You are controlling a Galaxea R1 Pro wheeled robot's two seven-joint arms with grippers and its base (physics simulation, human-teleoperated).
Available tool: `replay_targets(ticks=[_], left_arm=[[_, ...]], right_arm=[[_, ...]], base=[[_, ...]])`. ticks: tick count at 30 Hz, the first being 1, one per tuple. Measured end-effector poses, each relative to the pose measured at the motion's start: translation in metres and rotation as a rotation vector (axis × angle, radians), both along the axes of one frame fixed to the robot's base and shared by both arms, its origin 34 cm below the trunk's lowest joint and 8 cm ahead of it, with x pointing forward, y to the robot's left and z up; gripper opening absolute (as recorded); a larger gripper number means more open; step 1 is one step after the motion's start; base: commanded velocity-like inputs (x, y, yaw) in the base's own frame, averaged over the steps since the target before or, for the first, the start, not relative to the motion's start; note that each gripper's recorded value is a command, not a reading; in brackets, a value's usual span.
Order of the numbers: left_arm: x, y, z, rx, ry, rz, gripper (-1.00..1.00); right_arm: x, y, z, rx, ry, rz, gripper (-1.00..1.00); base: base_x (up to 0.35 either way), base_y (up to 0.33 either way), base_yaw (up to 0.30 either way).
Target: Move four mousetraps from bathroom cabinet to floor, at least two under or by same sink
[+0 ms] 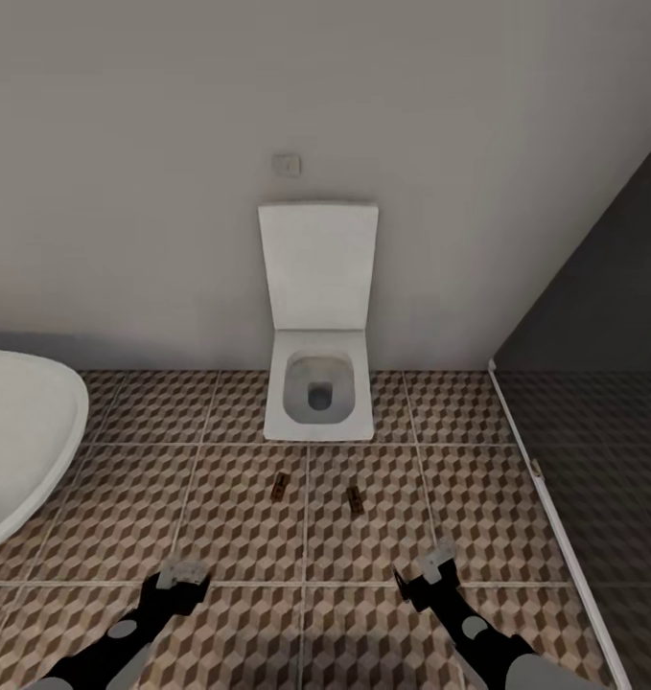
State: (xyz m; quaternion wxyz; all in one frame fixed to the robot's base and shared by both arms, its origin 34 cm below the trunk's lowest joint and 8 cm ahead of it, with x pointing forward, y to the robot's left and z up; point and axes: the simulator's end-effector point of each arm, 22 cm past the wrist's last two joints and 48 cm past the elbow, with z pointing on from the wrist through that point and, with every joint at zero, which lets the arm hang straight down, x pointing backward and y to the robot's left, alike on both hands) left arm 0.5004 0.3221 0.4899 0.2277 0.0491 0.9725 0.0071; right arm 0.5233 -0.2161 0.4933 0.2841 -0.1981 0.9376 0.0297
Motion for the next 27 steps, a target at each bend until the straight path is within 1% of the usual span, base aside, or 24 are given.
replay_targets(ticks=[2, 4, 5, 6, 8, 11, 14, 19, 24, 27], left_arm=[[-0.011, 0.005, 0.000, 0.000, 0.015, -0.004, 1.00], [-0.029, 0.013, -0.002, 0.007, 0.047, -0.004, 1.00], [-0.035, 0.015, -0.002, 0.010, 0.058, -0.003, 1.00], [-0.048, 0.016, -0.004, 0.015, 0.081, -0.001, 1.00], [-0.060, 0.019, -0.004, 0.022, 0.101, 0.002, 1.00], [-0.076, 0.024, -0.001, 0.038, 0.117, 0.005, 1.00], [-0.089, 0.031, 0.003, 0.055, 0.117, 0.005, 1.00], [-0.100, 0.035, 0.010, 0.056, 0.124, 0.001, 1.00], [-0.106, 0.035, 0.016, 0.050, 0.129, -0.002, 1.00], [-0.108, 0.035, 0.020, 0.049, 0.131, -0.003, 1.00]], right_arm=[[-0.006, -0.002, 0.001, -0.001, 0.009, -0.001, 1.00], [-0.014, -0.005, 0.002, -0.003, 0.022, -0.001, 1.00], [-0.016, -0.006, 0.003, -0.004, 0.025, -0.001, 1.00], [-0.019, -0.007, 0.003, -0.005, 0.030, -0.002, 1.00], [-0.022, -0.008, 0.005, -0.005, 0.034, -0.003, 1.00], [-0.025, -0.009, 0.009, -0.005, 0.038, -0.006, 1.00], [-0.028, -0.010, 0.012, -0.006, 0.043, -0.009, 1.00], [-0.031, -0.011, 0.018, -0.006, 0.048, -0.016, 1.00], [-0.044, -0.014, 0.021, -0.004, 0.067, -0.047, 1.00], [-0.052, -0.018, 0.023, -0.003, 0.079, -0.077, 1.00]], base=[[0.000, 0.000, 0.000], [0.000, 0.000, 0.000], [0.000, 0.000, 0.000], [0.000, 0.000, 0.000], [0.000, 0.000, 0.000], [0.000, 0.000, 0.000], [0.000, 0.000, 0.000], [0.000, 0.000, 0.000], [0.000, 0.000, 0.000], [0.000, 0.000, 0.000]])
